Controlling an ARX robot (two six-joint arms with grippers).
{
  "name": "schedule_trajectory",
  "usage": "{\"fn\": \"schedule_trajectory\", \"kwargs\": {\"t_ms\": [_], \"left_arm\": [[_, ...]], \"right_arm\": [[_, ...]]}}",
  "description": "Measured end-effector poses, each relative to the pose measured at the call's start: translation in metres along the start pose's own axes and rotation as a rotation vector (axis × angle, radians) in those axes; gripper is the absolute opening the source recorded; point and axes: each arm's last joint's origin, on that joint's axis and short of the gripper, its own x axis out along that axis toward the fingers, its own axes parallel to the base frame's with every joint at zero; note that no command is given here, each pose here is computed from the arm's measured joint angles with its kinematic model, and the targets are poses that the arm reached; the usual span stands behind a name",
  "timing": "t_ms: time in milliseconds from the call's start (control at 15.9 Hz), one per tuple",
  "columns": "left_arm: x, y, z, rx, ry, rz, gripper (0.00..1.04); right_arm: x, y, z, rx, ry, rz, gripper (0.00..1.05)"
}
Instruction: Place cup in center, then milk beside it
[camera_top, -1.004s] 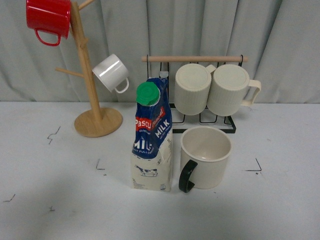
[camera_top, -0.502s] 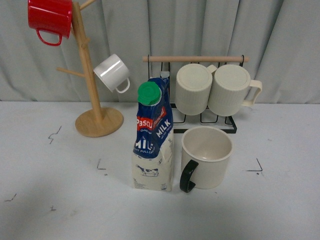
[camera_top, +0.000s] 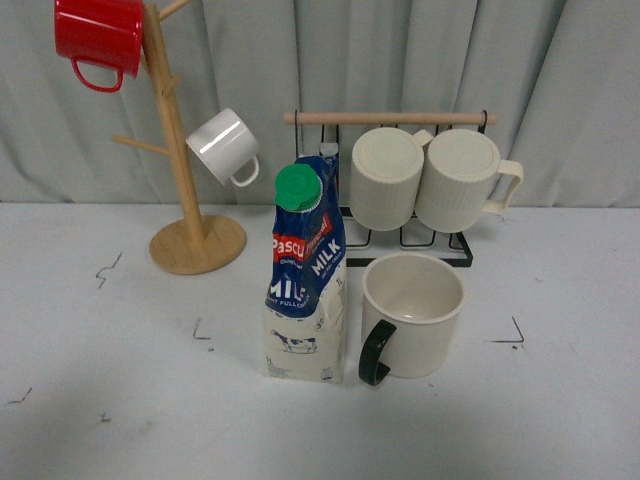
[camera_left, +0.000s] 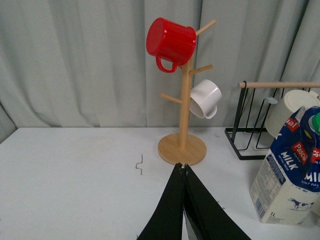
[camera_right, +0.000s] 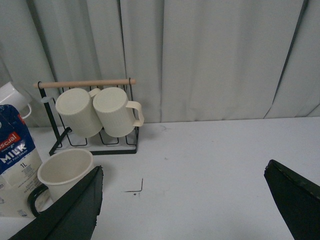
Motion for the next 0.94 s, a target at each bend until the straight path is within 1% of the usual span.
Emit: {"fn": "schedule_trajectory", "kwargs": {"t_ms": [126, 188, 314, 377, 628, 690, 753, 816, 879, 941], "left_arm": [[-0.002, 0.000, 0.000, 0.000, 0.002, 0.000, 0.02], [-0.007, 0.000, -0.004, 0.000, 0.040, 0.000, 0.02], [-0.013, 0.000, 0.000, 0.000, -0.003, 0.002, 0.02], [-0.013, 0.000, -0.004, 0.000, 0.019, 0.003, 0.02], [-0.013, 0.000, -0.003, 0.000, 0.013, 0.001, 0.02], [-0.013, 0.000, -0.003, 0.000, 0.013, 0.001, 0.08], [-0.013, 0.000, -0.003, 0.000, 0.013, 0.001, 0.19], [-0.013, 0.000, -0.003, 0.000, 0.013, 0.001, 0.45], [-0.013, 0.000, -0.003, 0.000, 0.013, 0.001, 0.81], [-0.013, 0.000, -0.003, 0.000, 0.013, 0.001, 0.97]], "right_arm": [[0.000, 0.000, 0.000, 0.000, 0.000, 0.000, 0.98], [0.000, 0.000, 0.000, 0.000, 0.000, 0.000, 0.98], [0.000, 0.000, 0.000, 0.000, -0.001, 0.001, 0.98], [0.000, 0.000, 0.000, 0.000, 0.000, 0.000, 0.98], [0.000, 0.000, 0.000, 0.000, 0.000, 0.000, 0.98], [0.000, 0.000, 0.000, 0.000, 0.000, 0.000, 0.98], [0.000, 0.000, 0.000, 0.000, 0.000, 0.000, 0.98], [0.000, 0.000, 0.000, 0.000, 0.000, 0.000, 0.98], [0.000, 0.000, 0.000, 0.000, 0.000, 0.000, 0.98], [0.000, 0.000, 0.000, 0.000, 0.000, 0.000, 0.98]]}}
